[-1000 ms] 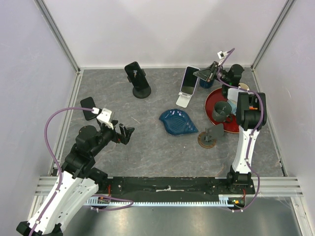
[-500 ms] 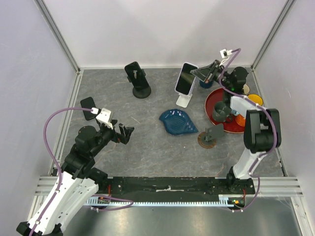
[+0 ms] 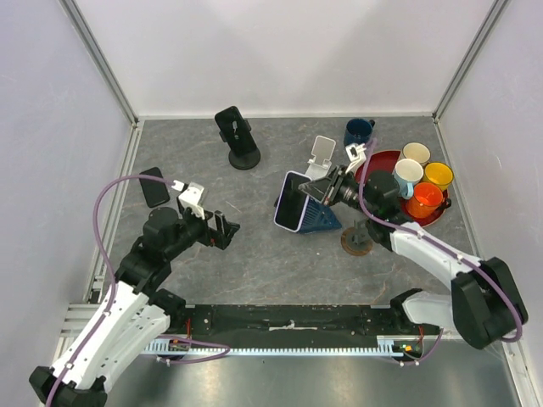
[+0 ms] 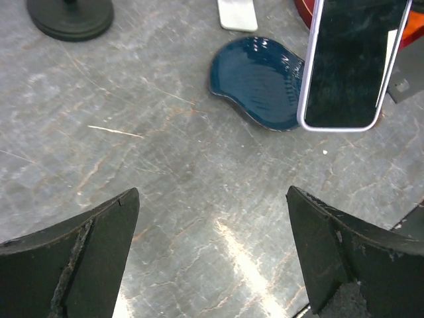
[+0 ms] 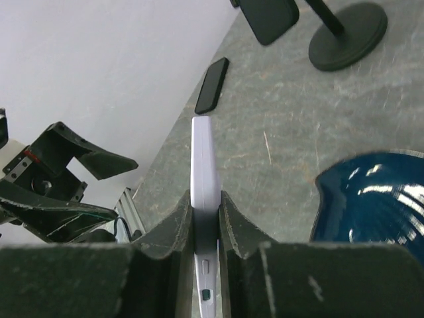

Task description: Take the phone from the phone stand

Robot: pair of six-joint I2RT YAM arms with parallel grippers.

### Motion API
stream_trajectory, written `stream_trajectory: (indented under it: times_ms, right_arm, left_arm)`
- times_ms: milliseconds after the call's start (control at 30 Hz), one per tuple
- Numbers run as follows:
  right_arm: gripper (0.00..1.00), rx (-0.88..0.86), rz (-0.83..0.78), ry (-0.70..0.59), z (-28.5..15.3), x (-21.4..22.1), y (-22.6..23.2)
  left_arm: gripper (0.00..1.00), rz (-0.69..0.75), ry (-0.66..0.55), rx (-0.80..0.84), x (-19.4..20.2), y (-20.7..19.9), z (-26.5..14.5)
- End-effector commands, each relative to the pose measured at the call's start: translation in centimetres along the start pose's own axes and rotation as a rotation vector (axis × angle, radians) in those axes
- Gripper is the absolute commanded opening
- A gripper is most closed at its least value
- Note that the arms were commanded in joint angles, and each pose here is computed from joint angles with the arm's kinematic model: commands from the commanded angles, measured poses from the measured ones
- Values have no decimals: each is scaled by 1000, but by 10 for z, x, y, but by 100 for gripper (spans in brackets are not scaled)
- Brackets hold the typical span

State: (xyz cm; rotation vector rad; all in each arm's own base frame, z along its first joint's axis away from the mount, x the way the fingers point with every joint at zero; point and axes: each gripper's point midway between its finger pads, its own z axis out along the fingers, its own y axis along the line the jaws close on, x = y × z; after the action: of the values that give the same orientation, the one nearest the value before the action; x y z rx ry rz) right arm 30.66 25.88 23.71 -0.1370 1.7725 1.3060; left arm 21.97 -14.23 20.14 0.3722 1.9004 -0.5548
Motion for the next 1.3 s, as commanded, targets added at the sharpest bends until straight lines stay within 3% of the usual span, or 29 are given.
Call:
stream_trajectory:
  times_ms: [0, 133, 233, 733, 1033, 1267]
  right_arm:
    - [0, 47, 52, -130, -9, -9, 22]
    - [0, 63, 93, -123, -13, 18, 32]
    - [0, 89, 106, -128, -15, 32, 33]
    - [0, 103, 160, -87, -15, 75, 41]
    - [0, 72, 173, -90, -18, 80, 50]
    - [0, 63, 172, -99, -21, 79, 52]
  left_arm:
    - [98, -100, 24, 124, -10, -28, 2]
    - [98, -202, 149, 179, 3, -41, 15]
    - [97, -238, 177, 219, 1, -54, 20]
    - [96, -46, 261, 188, 23, -124, 48]
    - [96, 7, 254, 153, 28, -148, 65]
    - [96, 3, 246, 61, 35, -138, 74]
